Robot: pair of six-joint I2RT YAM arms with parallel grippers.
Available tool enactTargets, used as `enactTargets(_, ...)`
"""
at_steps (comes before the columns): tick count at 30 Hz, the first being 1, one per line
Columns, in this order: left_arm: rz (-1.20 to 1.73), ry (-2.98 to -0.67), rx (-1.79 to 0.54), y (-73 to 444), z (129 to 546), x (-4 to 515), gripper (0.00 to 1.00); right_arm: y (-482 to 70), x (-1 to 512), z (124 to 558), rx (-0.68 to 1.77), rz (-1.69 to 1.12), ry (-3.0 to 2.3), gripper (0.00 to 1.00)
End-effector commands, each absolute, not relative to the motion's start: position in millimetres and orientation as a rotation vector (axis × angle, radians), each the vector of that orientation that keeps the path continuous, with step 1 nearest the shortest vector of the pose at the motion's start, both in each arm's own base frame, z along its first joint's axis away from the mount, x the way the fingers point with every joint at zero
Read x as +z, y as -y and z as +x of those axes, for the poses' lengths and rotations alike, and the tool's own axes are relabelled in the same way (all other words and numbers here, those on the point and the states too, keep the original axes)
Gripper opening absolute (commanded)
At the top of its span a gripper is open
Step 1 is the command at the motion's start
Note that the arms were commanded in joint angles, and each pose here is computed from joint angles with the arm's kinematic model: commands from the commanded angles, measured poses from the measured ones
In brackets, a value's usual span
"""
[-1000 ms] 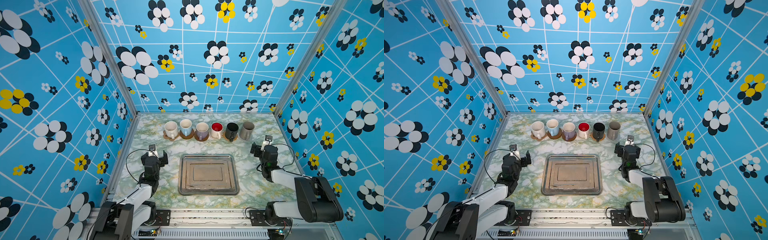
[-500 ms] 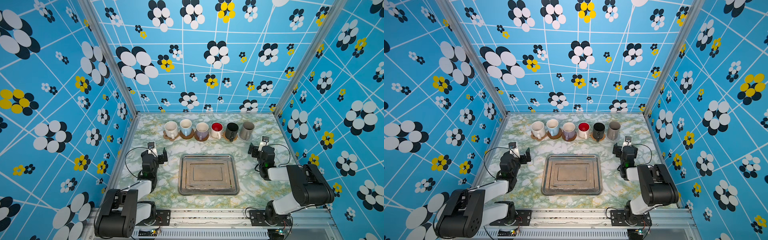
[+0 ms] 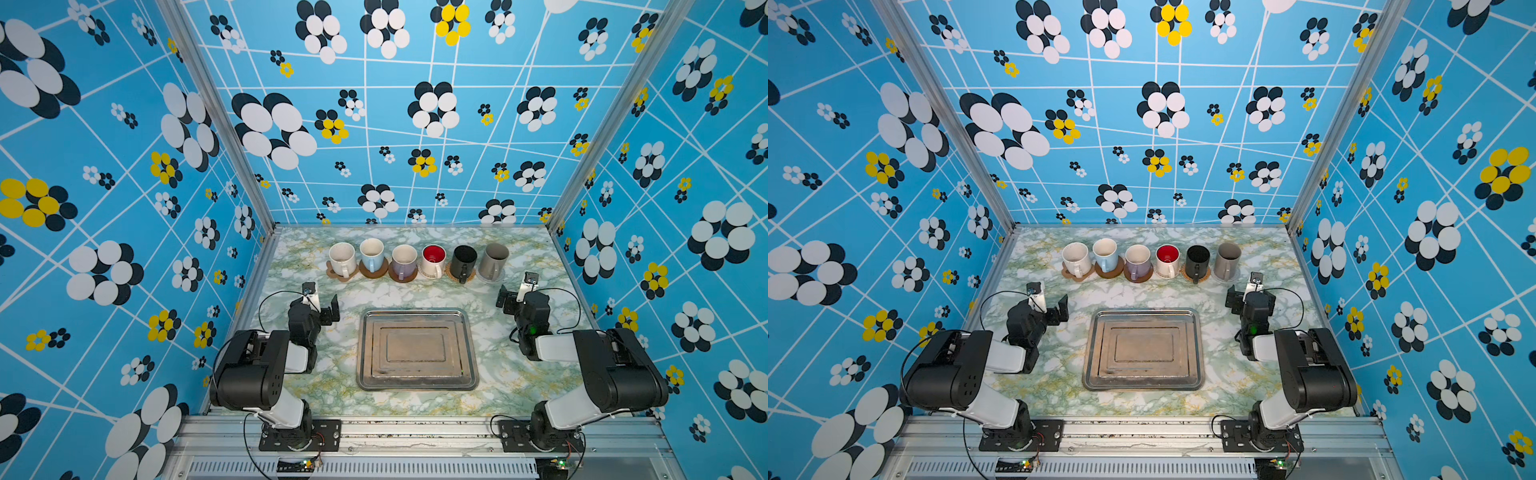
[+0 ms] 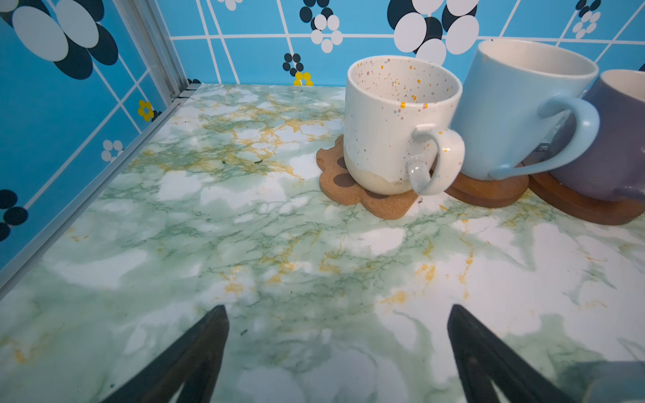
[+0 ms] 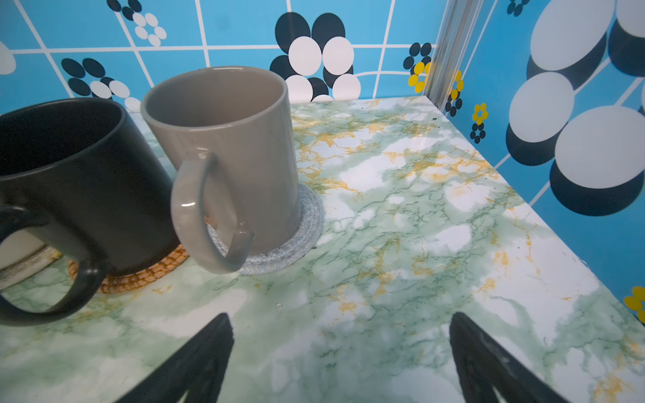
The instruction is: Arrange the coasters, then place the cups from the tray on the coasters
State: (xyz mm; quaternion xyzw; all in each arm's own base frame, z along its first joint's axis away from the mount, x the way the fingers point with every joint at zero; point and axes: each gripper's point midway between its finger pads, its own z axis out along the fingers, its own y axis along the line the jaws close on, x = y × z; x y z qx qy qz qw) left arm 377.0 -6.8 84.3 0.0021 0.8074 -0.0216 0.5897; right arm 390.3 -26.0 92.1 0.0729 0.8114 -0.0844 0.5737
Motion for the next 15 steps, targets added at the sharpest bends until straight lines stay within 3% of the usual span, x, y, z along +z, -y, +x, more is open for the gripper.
enactTargets(1,0.022,-1.927,-0.051,8.1,397.6,94.2,0.99,27.8,95.9,393.0,-0.197,0.171,-1.889,0.99)
enactTargets(15,0.023,-1.915,-0.047,8.0,398.3,95.0,0.99,27.6,96.0,393.0,-0.199,0.169,-1.889,0.99)
